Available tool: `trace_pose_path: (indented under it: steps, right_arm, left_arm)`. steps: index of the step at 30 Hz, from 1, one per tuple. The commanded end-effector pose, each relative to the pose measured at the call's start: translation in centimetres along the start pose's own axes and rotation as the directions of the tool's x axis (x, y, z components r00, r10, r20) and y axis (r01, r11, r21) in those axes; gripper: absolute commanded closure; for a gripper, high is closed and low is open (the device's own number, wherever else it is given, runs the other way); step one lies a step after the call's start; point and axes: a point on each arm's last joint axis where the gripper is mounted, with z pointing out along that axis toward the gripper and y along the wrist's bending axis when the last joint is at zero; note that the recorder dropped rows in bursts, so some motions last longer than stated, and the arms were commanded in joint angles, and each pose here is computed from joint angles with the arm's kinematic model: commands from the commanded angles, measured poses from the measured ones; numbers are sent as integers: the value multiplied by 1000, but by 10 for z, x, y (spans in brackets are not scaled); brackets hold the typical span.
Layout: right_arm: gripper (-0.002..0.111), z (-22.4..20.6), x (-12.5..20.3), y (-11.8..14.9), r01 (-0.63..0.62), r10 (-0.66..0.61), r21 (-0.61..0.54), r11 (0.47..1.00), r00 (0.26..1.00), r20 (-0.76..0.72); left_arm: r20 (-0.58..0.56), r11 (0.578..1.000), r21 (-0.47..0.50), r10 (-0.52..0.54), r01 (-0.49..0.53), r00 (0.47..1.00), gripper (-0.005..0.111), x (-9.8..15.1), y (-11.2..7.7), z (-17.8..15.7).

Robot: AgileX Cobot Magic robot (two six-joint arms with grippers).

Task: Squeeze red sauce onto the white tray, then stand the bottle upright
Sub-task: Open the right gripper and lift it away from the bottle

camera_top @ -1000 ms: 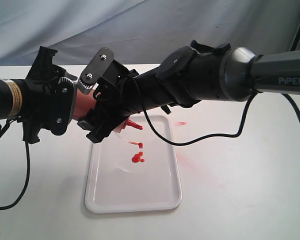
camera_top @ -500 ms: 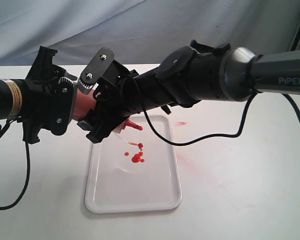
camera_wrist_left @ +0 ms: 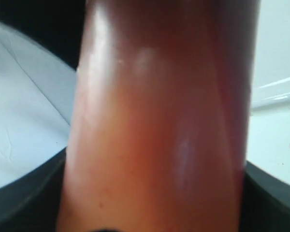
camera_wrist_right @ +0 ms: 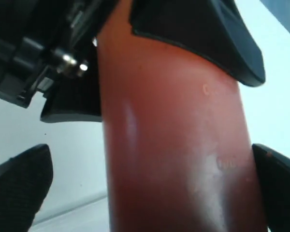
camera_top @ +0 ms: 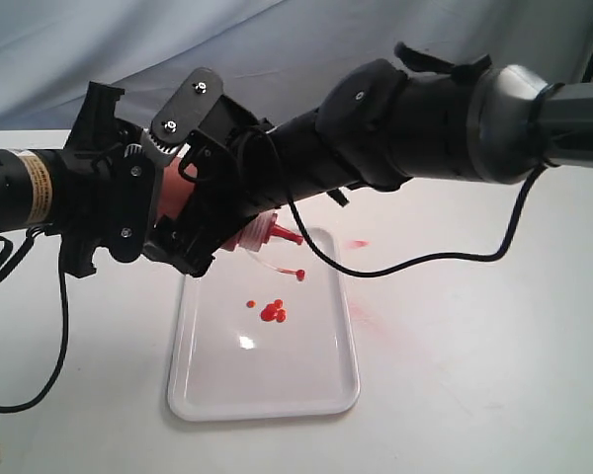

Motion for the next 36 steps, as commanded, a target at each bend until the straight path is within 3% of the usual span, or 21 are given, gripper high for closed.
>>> trace_pose_path:
  steps: [1,17,27,36]
  right_arm:
    - [3,-17,-19,13,5,-4,-34,999,1000,14]
    - [3,-37,-15,10,-39,41,17,999,990,-137]
    - [3,-68,-28,13,-67,72,40,997,988,-135]
    - [3,-116,-46,18,-122,133,108,987,985,-106]
  left_arm:
    - [73,998,-54,-25,29,997,107,-11,10,-2]
    - [32,999,-33,-26,27,999,107,-7,8,-2]
    - [32,999,-33,-32,33,999,107,-7,8,-2]
    - [16,991,-28,-131,132,991,107,-6,7,-2]
